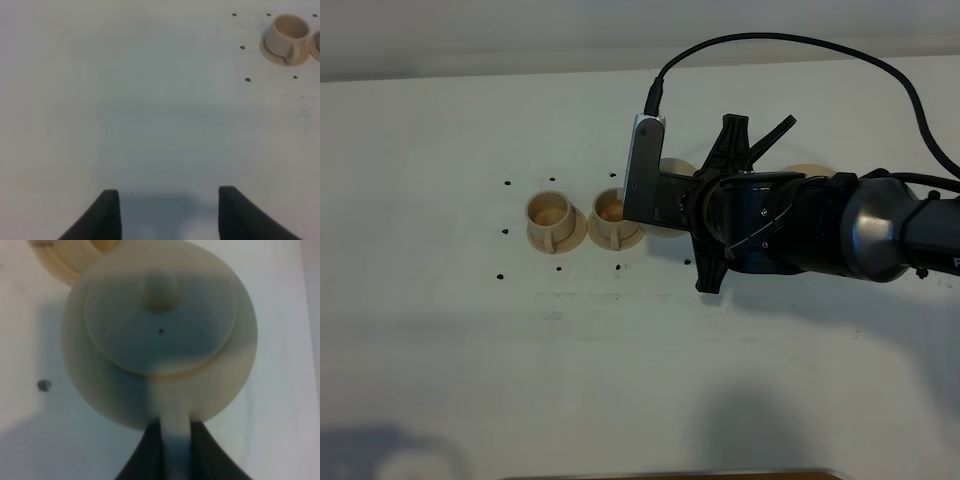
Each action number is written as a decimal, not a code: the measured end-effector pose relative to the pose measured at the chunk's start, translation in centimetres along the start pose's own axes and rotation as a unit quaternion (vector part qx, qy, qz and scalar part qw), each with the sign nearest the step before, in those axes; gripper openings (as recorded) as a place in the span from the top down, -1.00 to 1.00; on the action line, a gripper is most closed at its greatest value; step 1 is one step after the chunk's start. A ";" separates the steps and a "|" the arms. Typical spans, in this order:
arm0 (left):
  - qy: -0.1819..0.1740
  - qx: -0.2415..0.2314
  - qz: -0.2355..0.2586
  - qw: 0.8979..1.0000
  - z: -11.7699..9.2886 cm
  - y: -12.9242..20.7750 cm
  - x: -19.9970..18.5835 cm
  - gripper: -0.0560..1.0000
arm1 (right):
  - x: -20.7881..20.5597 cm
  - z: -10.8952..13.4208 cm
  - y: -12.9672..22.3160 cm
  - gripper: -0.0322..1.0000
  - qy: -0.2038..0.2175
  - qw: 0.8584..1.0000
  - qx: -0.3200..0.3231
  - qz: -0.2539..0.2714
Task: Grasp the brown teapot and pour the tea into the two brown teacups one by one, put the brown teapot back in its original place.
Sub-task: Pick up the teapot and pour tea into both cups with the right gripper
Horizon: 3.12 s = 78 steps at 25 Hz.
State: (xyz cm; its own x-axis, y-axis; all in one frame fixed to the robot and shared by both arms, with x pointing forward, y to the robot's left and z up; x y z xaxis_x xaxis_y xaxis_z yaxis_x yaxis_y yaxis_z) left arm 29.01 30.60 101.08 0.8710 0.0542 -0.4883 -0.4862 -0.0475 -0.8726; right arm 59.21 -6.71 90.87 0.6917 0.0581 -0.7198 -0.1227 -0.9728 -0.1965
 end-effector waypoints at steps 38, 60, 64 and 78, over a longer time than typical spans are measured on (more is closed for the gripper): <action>0.000 0.000 0.000 1.000 0.0 0.0 0.0 -0.06 | 0.4 -0.7 -0.6 0.78 0.010 0.998 -0.062 0.005; 0.000 0.000 0.000 1.000 0.0 0.0 0.0 -0.06 | 0.3 -1.2 -0.6 0.78 0.015 0.995 -0.094 0.012; 0.000 0.000 0.000 1.000 0.0 0.0 0.0 -0.06 | 0.3 -1.2 -0.4 0.78 0.016 0.994 -0.105 0.017; 0.000 0.000 0.000 1.000 0.0 0.0 0.0 -0.06 | 0.3 -1.2 -0.3 0.78 0.016 0.992 -0.124 0.023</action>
State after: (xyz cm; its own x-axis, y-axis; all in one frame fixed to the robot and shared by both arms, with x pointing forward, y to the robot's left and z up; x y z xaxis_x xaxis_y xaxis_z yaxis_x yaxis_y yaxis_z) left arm 29.01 30.60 101.08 0.8710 0.0542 -0.4883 -0.4863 -0.0465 -0.8726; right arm 60.32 -6.70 91.51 0.7120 0.0101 -0.7021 0.0222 -0.9997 0.0081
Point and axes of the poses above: a point on each arm's last joint axis where the gripper is mounted, x pointing out along that axis toward the gripper, z along the wrist's bending axis when the last joint is at zero, y = z × x, the point moved 6 cm from there along x, pointing out along that axis toward the gripper, and after that the axes turned 2 degrees about x, right-handed, at the moved point
